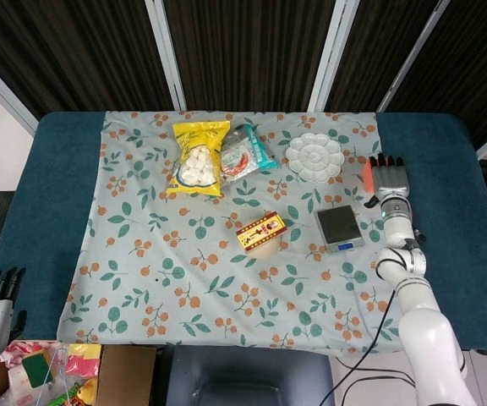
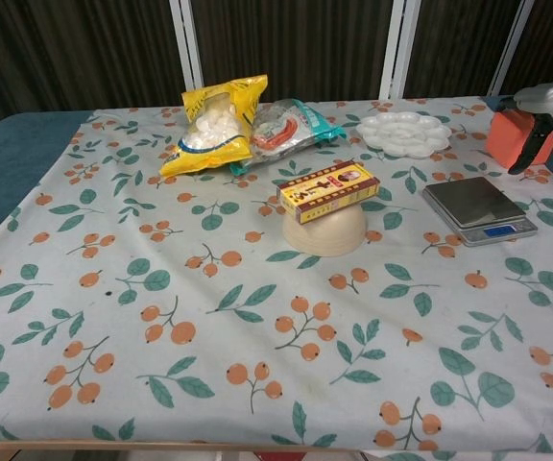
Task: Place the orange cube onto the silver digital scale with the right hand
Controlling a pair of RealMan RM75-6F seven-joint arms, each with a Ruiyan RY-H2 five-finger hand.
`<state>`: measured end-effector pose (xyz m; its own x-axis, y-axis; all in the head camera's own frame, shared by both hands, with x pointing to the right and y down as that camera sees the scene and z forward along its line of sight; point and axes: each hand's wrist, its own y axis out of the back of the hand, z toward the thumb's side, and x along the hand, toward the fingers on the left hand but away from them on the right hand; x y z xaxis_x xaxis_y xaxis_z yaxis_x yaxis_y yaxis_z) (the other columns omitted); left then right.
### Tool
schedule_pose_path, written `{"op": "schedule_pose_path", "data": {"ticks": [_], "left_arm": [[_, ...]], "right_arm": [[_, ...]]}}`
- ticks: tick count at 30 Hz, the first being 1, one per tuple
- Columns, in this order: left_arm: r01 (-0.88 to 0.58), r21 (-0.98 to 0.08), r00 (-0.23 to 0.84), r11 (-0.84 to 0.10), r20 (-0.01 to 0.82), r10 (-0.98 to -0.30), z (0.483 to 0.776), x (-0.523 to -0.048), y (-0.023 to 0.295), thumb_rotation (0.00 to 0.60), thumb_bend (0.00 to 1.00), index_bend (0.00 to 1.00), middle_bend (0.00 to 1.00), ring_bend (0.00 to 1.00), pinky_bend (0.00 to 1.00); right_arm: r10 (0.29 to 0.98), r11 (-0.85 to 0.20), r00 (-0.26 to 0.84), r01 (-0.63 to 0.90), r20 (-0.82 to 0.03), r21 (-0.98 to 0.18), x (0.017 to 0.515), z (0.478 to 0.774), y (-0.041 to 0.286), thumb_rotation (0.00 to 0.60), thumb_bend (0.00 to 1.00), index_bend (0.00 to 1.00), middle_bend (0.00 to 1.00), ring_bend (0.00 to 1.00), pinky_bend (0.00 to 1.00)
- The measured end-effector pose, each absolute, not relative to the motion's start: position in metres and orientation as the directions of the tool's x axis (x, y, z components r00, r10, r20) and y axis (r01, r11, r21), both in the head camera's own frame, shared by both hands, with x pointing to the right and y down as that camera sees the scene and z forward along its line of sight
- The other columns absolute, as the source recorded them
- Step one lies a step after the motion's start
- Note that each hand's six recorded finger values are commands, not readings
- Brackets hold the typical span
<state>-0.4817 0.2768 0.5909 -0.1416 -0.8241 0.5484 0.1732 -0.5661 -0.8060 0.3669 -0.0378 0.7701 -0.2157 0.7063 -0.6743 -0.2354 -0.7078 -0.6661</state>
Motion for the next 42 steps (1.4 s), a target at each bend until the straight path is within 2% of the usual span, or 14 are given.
{"op": "schedule_pose_path", "data": {"ticks": [1,2,4,5,7,9,15,21,23,27,37,42], "left_arm": [[0.173,-0.806,-0.144,-0.566,0.547,-0.824,0.591,-0.482,0.277,0.600,0.45,0.00,0.08,0.06,0.03],[0.173,-0.807,-0.146,-0.565,0.547,-0.824,0.591,-0.483,0.277,0.600,0.45,0.00,0.08,0.06,0.03],[0.172,-0.807,-0.147,-0.565,0.546,-0.825,0.591,-0.483,0.276,0.600,0.45,0.00,0.08,0.06,0.03],[0.172,-0.807,-0.146,-0.566,0.547,-0.824,0.591,-0.483,0.276,0.600,0.45,0.00,0.08,0.06,0.03],[0.171,-0.806,-0.145,-0.566,0.548,-0.824,0.591,-0.483,0.276,0.600,0.45,0.00,0.08,0.06,0.03],[0.170,-0.807,-0.141,-0.565,0.548,-0.824,0.590,-0.482,0.277,0.600,0.45,0.00,0.08,0.06,0.03],[0.171,-0.812,-0.139,-0.559,0.541,-0.829,0.587,-0.481,0.278,0.600,0.45,0.00,0.08,0.06,0.03],[0.168,-0.807,-0.140,-0.565,0.548,-0.825,0.588,-0.482,0.277,0.600,0.45,0.00,0.08,0.06,0.03],[0.167,-0.808,-0.135,-0.564,0.548,-0.825,0.588,-0.481,0.277,0.600,0.45,0.00,0.08,0.06,0.03],[0.168,-0.812,-0.124,-0.559,0.545,-0.829,0.586,-0.478,0.278,0.600,0.45,0.00,0.08,0.06,0.03],[0.169,-0.822,-0.097,-0.544,0.535,-0.839,0.580,-0.472,0.281,0.600,0.45,0.00,0.08,0.06,0.03],[0.165,-0.823,-0.092,-0.543,0.535,-0.840,0.579,-0.471,0.281,0.600,0.45,0.00,0.08,0.06,0.03]], "right_arm": [[0.708,-0.706,-0.216,-0.234,-0.673,-0.668,0.366,0.770,-0.038,0.600,0.24,0.02,0.01,0.00,0.01],[0.711,-0.703,-0.215,-0.234,-0.669,-0.671,0.366,0.770,-0.039,0.600,0.26,0.07,0.05,0.00,0.06],[0.718,-0.696,-0.216,-0.236,-0.661,-0.679,0.365,0.768,-0.040,0.600,0.29,0.27,0.22,0.10,0.24],[0.722,-0.692,-0.217,-0.238,-0.657,-0.681,0.366,0.768,-0.041,0.600,0.30,0.39,0.33,0.20,0.38],[0.733,-0.681,-0.222,-0.248,-0.643,-0.689,0.368,0.765,-0.042,0.600,0.31,0.55,0.46,0.37,0.57],[0.744,-0.668,-0.232,-0.268,-0.627,-0.694,0.372,0.762,-0.043,0.600,0.32,0.65,0.54,0.48,0.68],[0.735,-0.678,-0.271,-0.281,-0.622,-0.679,0.385,0.762,-0.037,0.600,0.32,0.68,0.57,0.52,0.72],[0.759,-0.651,-0.268,-0.292,-0.594,-0.701,0.384,0.757,-0.041,0.600,0.35,0.91,0.74,0.70,0.90],[0.773,-0.635,-0.262,-0.299,-0.578,-0.713,0.382,0.754,-0.044,0.600,0.36,0.95,0.77,0.73,0.93],[0.795,-0.606,-0.251,-0.304,-0.552,-0.735,0.382,0.747,-0.049,0.600,0.36,0.96,0.79,0.81,1.00],[0.815,-0.579,-0.253,-0.319,-0.522,-0.750,0.388,0.740,-0.051,0.600,0.36,0.98,0.80,0.83,1.00],[0.851,-0.524,-0.219,-0.298,-0.477,-0.798,0.382,0.729,-0.061,0.600,0.36,0.98,0.80,0.83,1.00]]}}
